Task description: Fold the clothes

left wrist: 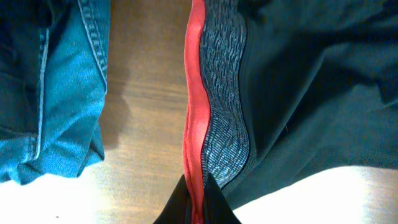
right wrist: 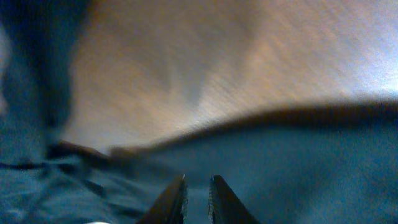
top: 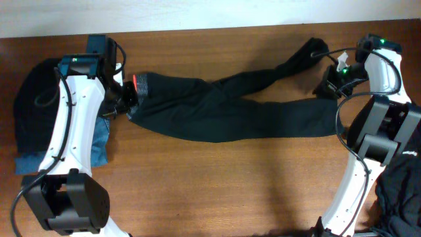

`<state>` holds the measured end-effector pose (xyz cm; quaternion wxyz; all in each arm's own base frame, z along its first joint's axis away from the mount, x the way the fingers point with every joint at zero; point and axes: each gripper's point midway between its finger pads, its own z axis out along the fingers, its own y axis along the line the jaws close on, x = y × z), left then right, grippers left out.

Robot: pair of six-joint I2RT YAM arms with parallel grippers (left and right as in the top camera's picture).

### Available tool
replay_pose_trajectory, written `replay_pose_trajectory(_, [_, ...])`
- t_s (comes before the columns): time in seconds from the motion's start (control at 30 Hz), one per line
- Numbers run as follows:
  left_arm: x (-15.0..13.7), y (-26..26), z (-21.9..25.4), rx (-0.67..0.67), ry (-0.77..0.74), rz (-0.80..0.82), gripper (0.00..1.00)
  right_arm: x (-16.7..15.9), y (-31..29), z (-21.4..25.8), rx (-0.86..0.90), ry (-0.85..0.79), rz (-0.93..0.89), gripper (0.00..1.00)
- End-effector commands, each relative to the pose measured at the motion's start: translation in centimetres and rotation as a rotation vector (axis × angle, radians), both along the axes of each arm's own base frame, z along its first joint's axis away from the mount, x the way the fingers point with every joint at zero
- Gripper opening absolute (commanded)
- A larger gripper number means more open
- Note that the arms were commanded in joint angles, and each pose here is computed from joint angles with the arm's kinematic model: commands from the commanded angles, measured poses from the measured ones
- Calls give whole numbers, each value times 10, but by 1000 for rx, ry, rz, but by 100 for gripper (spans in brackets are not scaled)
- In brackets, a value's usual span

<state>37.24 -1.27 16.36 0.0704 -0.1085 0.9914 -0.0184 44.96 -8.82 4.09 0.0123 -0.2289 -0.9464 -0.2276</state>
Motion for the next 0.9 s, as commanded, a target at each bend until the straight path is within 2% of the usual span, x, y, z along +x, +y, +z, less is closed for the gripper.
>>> replay_pose_trajectory(0.0, [-6, 3, 12, 16, -12, -13, 1, -16, -17, -5, -91, 46, 70, 18])
replay_pose_trajectory(0.17, [-15, 3, 6, 16, 25, -14, 1, -35, -11, -2, -63, 107, 120, 18])
replay_pose_trajectory(0.27, [-18, 3, -4, 17, 46, -13, 1, -51, -17, -3, -112, 185, 140, 18])
replay_pose_trajectory(0.47, [-20, 3, -38, 17, 63, -14, 0, -62, -30, -10, -191, 237, 161, 18])
replay_pose_trajectory(0.87, [-30, 4, -87, 21, 86, -14, 0, -85, -25, -54, -183, 303, 174, 18])
